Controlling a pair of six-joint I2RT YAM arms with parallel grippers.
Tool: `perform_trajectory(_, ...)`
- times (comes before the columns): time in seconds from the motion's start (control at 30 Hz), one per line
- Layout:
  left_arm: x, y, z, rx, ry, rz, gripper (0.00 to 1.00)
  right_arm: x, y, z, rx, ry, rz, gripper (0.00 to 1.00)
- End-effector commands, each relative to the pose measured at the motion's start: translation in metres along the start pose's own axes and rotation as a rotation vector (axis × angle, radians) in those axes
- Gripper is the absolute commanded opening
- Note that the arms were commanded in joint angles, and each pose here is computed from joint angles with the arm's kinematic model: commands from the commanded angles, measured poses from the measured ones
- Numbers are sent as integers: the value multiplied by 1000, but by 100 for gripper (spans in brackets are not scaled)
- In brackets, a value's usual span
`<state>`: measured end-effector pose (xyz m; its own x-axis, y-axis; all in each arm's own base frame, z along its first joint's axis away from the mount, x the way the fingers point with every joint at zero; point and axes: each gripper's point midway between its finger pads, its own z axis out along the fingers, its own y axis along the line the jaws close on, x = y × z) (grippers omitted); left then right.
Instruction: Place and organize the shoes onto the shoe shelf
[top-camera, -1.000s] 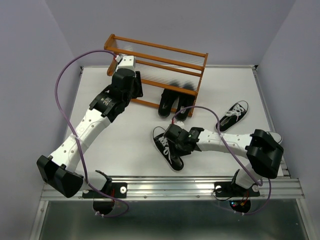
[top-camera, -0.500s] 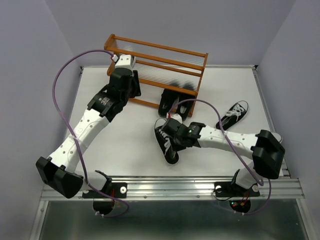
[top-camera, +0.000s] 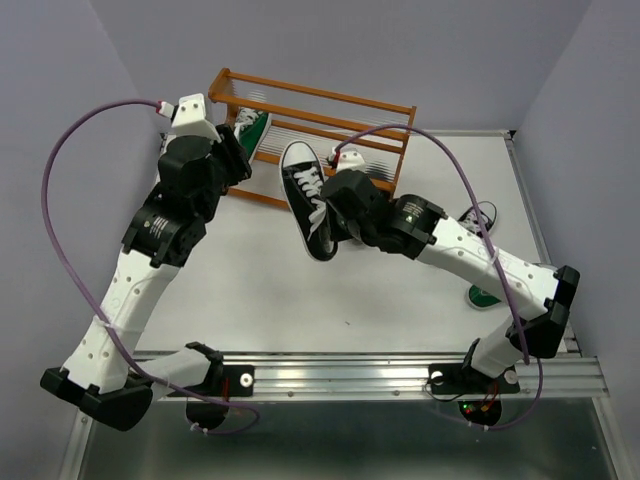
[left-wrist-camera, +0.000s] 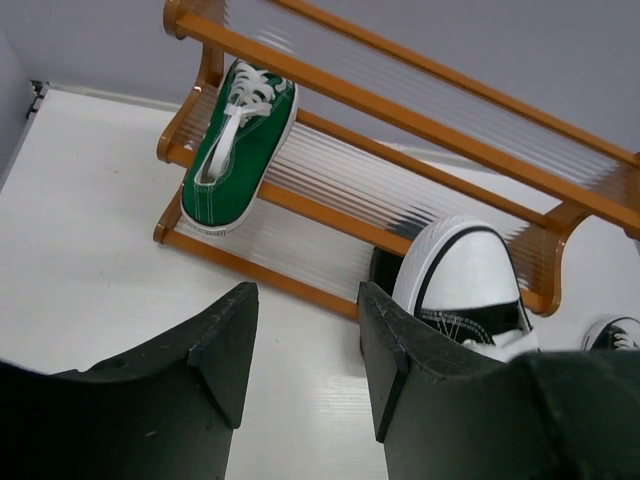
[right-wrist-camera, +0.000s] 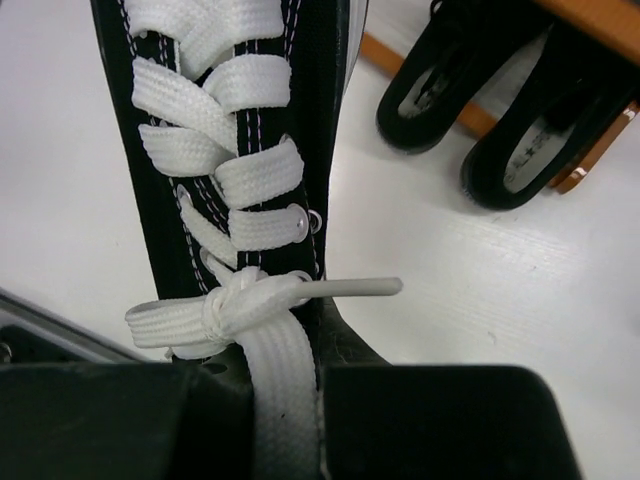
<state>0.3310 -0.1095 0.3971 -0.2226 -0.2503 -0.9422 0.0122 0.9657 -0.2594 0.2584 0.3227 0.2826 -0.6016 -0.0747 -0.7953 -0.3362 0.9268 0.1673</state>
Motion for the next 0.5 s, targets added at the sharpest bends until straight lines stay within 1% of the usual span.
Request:
perform_trajectory(0.0, -34, 1, -15, 2, -93, -46, 56, -76, -17, -6, 93, -195, 89, 1)
perform_trajectory(0.03, -34, 1, -15, 3, -91, -48, 56, -101, -26, -11, 108, -246, 135, 1)
perform_trajectory(0.1, -31, 2, -14, 4, -85, -46, 56, -122, -35, -5, 152, -290, 166, 1)
perform_trajectory(0.13, -30, 2, -13, 3, -83, -47, 56, -136, -47, -3, 180, -317, 194, 1)
perform_trajectory(0.17, -28, 1, -12, 7, -77, -44, 56, -155, -51, -3, 186, -356, 231, 1)
perform_trajectory(0.23, -26, 0, -11, 12, -71, -40, 55, -175, -63, -2, 201, -393, 277, 1)
perform_trajectory(0.27, -25, 0, -10, 11, -67, -36, 56, -191, -76, 1, 219, -426, 320, 1)
perform_trajectory(0.33, -24, 1, -10, 7, -63, -31, 56, -204, -87, 4, 237, -450, 353, 1)
perform_trajectory(0.37, -23, 1, -10, 7, -60, -29, 56, -217, -96, -1, 247, -487, 382, 1)
perform_trajectory(0.47, -23, 3, -10, 2, -60, -24, 56, -227, -103, 10, 273, -511, 393, 1)
